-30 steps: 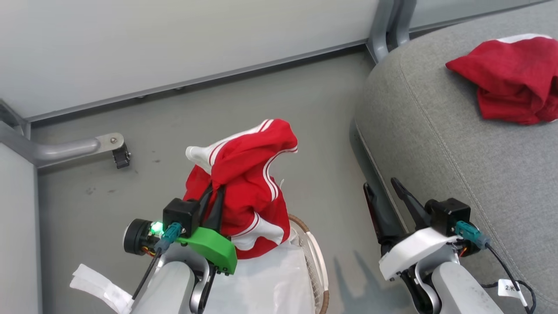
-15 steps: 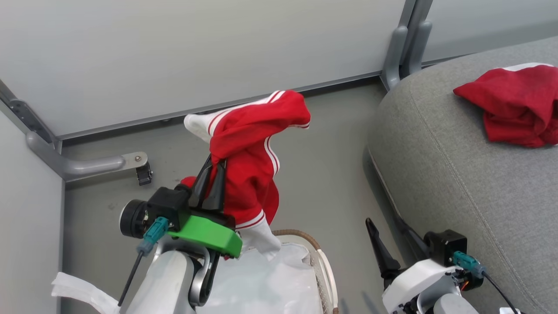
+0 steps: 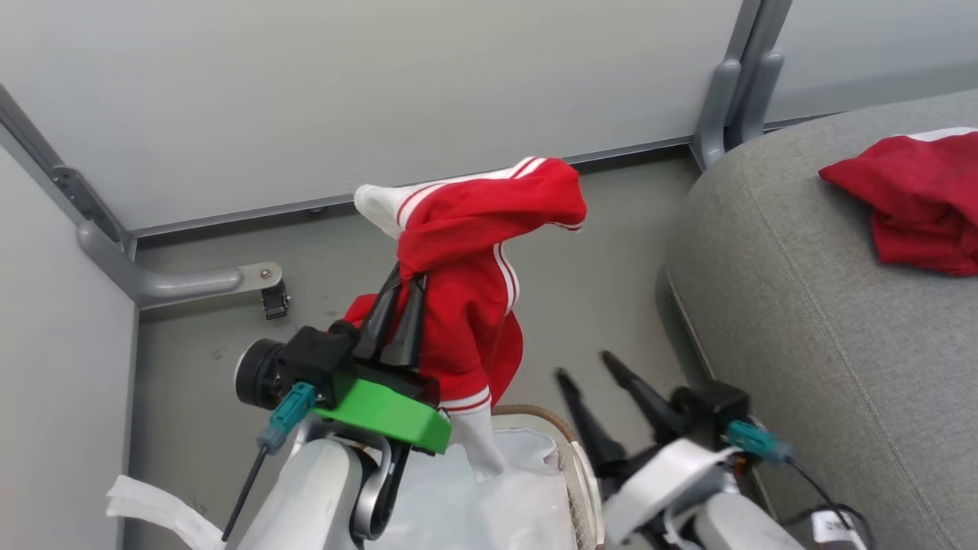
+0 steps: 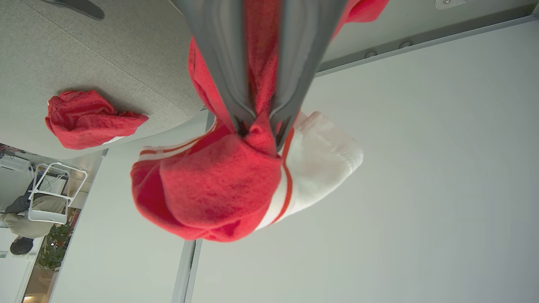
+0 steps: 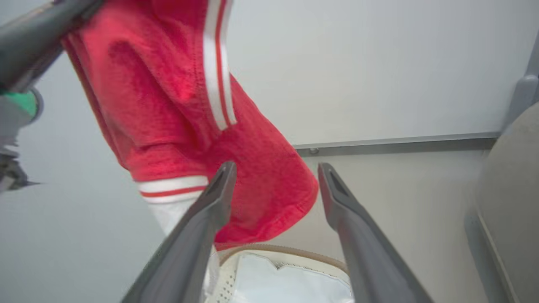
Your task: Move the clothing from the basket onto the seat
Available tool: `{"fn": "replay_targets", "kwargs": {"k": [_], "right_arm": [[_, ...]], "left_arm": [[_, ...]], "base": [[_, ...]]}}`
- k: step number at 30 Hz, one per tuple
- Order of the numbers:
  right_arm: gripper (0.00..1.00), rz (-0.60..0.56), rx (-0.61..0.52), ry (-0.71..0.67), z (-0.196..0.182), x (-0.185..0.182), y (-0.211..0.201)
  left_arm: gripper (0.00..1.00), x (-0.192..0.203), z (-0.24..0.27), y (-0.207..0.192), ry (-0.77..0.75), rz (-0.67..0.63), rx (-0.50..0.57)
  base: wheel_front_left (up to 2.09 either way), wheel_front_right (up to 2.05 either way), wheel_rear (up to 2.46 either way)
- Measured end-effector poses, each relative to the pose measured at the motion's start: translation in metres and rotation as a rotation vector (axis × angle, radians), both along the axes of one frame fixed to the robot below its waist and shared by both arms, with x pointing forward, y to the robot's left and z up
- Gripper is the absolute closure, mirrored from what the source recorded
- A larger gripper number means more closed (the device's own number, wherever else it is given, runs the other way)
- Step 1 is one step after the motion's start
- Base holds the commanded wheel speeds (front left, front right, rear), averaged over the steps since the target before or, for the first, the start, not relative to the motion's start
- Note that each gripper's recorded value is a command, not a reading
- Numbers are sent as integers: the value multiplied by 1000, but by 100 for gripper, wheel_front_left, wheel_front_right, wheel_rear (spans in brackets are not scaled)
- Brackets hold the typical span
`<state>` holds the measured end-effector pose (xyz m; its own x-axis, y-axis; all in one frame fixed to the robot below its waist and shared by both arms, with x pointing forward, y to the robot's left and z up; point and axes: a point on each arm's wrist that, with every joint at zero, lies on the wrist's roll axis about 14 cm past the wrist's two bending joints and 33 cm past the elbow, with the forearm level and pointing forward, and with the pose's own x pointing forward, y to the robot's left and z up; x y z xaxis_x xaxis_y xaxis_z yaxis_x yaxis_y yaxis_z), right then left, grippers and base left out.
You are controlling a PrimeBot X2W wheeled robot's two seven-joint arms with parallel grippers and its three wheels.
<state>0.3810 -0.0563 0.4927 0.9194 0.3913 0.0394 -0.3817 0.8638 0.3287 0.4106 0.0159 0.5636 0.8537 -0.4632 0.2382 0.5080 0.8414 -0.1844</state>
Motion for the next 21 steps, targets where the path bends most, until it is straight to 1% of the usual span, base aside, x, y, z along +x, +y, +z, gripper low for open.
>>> {"fn": "replay_targets", "kwargs": {"k": [1,2,5,9,16,20,21], "right_arm": [[0,48,31,-15,9,0,16],[0,105,39,-38,17,-2,32],[0,202,58,-99,40,-1,60],[0,251,41,-130,49,6,74],[0,342,-64,-156,43,16,100],[0,367,-83,-147,38,21,108],[15,371,-82,-146,39,23,109]], "left_arm": [[100,-1,-1,-1,4,-3,-2],[100,-1,-1,0,6,-2,-3],[100,-2,-3,2,14,1,-6],[100,-3,-7,4,26,5,-6],[100,-5,-7,0,27,-12,-10],[100,-8,-8,-3,33,-27,-11],[100,-8,-9,-4,37,-30,-14]], "base": [[0,0,0],[0,0,0],[0,0,0],[0,0,0],[0,0,0],[0,0,0],[0,0,0]]}}
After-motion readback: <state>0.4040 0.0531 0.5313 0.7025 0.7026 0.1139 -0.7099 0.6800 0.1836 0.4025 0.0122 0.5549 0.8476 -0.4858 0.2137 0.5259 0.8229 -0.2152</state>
